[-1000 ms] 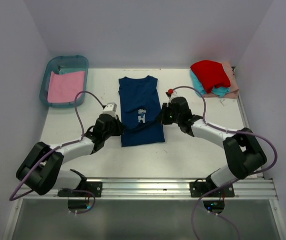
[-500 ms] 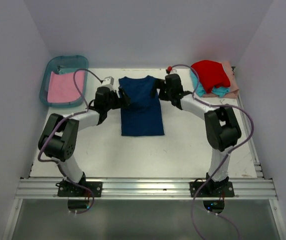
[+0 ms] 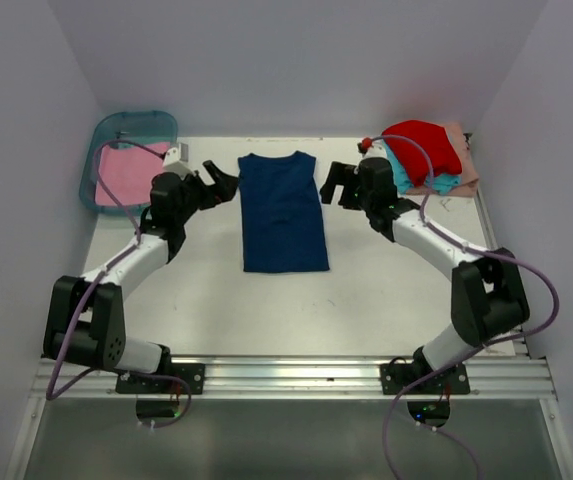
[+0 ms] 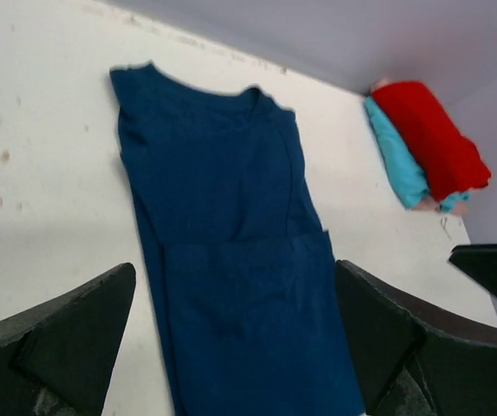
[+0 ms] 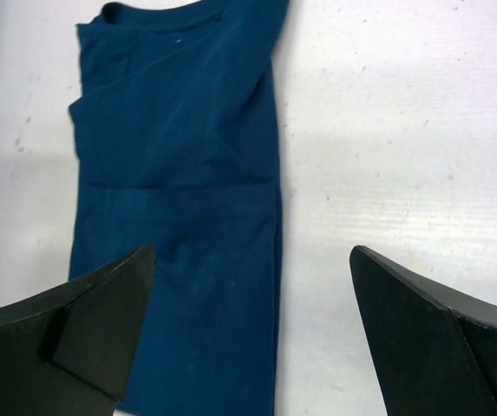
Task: Fold and stack the t-shirts
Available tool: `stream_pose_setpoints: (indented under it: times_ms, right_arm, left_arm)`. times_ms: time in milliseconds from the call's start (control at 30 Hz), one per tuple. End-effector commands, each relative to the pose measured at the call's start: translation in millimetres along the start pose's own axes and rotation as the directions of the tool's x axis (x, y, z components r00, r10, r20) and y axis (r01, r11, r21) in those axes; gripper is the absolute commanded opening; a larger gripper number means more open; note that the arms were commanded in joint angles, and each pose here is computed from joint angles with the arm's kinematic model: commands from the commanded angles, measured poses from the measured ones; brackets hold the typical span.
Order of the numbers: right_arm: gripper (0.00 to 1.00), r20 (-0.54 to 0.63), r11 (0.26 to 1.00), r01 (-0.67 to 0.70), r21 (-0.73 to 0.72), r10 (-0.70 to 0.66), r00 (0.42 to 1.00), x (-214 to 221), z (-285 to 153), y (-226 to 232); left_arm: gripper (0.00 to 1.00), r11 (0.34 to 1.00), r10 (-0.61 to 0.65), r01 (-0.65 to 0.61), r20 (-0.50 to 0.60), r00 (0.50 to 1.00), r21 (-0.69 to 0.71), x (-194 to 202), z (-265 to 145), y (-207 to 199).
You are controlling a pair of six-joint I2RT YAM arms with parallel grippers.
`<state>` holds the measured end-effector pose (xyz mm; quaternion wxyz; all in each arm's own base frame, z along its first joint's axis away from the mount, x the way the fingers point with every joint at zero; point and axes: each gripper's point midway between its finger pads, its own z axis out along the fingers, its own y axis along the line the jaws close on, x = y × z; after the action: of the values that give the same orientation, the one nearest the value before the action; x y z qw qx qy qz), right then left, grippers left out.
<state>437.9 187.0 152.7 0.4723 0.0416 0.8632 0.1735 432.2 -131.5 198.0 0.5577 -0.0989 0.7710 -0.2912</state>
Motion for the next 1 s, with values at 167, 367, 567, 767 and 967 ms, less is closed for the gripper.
stream_pose_setpoints:
  times_ms: [167,367,567,767,967]
  right_arm:
    - [0.99,-0.148,0.981,-0.100,-0.165,0.075,0.986,70,-56,8]
    - [0.98,-0.260,0.938,-0.235,-0.255,0.167,0.951,124,-68,13]
    - [0.81,-0.333,0.903,-0.330,-0.275,0.232,0.914,151,-65,17]
    - [0.70,-0.393,0.871,-0.410,-0.269,0.290,0.873,173,-53,18]
    - [0.67,-0.399,0.884,-0.409,-0.225,0.299,0.867,185,-47,8]
  left_arm:
    - [1.00,0.998,-0.055,0.041,-0.364,0.930,-0.045,117,-71,14]
    - [1.00,0.997,-0.073,0.079,-0.470,0.880,-0.006,155,-101,15]
    - [1.00,0.990,-0.097,0.138,-0.553,0.828,0.032,185,-105,16]
    - [1.00,0.986,-0.129,0.169,-0.617,0.776,0.007,213,-99,29]
    - [1.00,0.985,-0.168,0.159,-0.648,0.743,-0.073,232,-92,48]
